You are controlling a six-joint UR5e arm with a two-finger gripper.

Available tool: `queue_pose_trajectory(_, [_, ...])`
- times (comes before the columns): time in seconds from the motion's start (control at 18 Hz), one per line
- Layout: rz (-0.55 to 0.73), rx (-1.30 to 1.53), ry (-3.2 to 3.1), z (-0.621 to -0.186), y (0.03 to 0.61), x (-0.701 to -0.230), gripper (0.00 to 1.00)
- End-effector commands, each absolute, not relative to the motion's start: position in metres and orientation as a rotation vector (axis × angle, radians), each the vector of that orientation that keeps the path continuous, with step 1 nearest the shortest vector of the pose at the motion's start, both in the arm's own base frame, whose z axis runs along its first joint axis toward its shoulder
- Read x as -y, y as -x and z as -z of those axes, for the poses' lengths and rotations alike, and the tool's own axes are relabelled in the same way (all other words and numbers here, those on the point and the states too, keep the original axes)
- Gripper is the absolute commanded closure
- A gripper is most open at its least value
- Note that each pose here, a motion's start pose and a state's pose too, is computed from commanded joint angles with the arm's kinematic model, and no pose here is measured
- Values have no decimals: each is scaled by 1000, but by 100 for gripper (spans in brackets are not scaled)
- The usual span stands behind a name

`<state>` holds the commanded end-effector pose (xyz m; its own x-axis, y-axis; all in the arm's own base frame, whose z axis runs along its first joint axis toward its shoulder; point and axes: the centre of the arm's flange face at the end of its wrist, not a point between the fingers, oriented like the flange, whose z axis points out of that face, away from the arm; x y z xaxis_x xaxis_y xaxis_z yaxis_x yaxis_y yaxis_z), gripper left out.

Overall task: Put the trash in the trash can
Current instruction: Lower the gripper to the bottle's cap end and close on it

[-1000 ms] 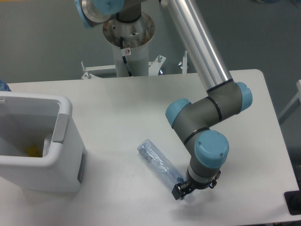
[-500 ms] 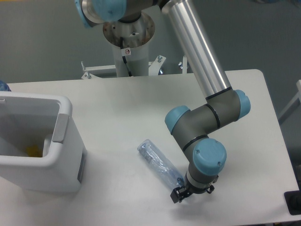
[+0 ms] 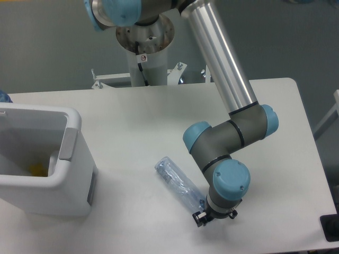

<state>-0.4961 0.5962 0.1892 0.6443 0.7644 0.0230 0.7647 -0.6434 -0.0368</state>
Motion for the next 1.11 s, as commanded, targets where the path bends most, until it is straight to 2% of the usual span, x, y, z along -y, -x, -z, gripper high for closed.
queue_pose_trajectory(0.39, [8, 1298, 2812, -191, 492, -599, 74])
queue_pose_trajectory(0.89, [1, 1280, 2802, -209, 486, -599, 78])
queue_pose_trajectory(1.11, [-8, 1263, 2768, -239, 485, -598, 79])
